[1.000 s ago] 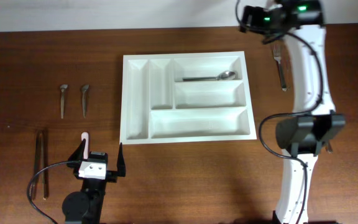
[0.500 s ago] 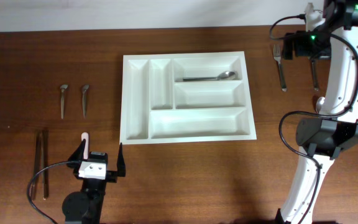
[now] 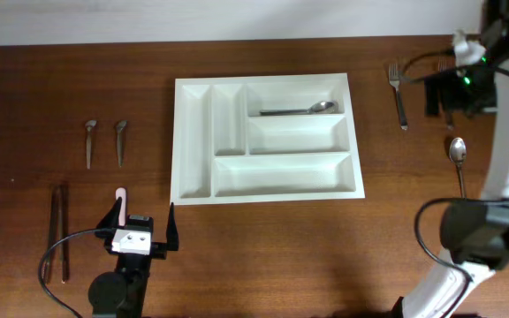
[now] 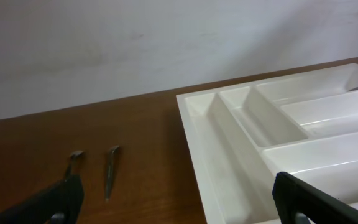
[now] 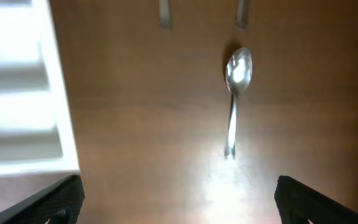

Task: Pack container
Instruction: 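Move the right gripper back to the remaining silver spoon, then lower the right gripper and grasp the second spoon's handle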

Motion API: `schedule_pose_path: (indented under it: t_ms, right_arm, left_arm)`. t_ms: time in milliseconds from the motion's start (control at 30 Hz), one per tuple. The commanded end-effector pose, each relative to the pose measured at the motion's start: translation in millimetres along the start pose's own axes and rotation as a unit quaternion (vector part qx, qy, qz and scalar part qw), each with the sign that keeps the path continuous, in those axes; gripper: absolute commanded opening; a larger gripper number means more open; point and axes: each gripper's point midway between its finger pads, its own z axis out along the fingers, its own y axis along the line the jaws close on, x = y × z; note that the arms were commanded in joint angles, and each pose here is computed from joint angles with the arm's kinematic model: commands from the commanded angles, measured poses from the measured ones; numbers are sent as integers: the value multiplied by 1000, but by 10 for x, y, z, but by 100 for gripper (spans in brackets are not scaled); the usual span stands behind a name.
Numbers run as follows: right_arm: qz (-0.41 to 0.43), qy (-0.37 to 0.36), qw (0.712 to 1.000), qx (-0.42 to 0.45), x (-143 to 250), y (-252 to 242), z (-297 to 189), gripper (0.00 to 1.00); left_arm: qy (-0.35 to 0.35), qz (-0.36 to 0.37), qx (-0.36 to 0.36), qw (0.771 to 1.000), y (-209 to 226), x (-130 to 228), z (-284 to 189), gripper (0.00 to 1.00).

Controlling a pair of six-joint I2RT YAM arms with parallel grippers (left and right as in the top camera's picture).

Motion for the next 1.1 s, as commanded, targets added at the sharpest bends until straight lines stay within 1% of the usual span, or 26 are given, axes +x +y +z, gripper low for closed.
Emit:
schedule_pose_path:
  t_ms: [0,67,167,267,367,667,867,1067]
  right_arm:
    - [-26,74,997,-19,340,-271,354,99]
    - [-47,90,994,-45,459,-373,549,99]
    - [-65,88,993,-47,544,-623,833,98]
    - [-34,64,997,-30,561,-950,1123,99]
    - [-6,54,998,-26,591,-1068,1288,99]
    - [-9,51,998,-30,592,-1024,1651,99]
    - [-13,60,997,-41,559,-1007,1957,99]
    - [-22,76,995,-53,554,-902,2145,99]
  left_arm:
    - [1,6,-1,1000,4,20,1,99]
    - [1,6,-1,1000,5,20,1,99]
    - [1,6,-1,1000,5,19,1,99]
    - [1,6,-1,1000,4,20,1,99]
    - [1,6,-1,1000,5,20,1,99]
    - [1,6,-1,1000,5,20,1,99]
    - [1,6,-1,1000,5,20,1,99]
    - [1,6,-1,1000,5,19,1,99]
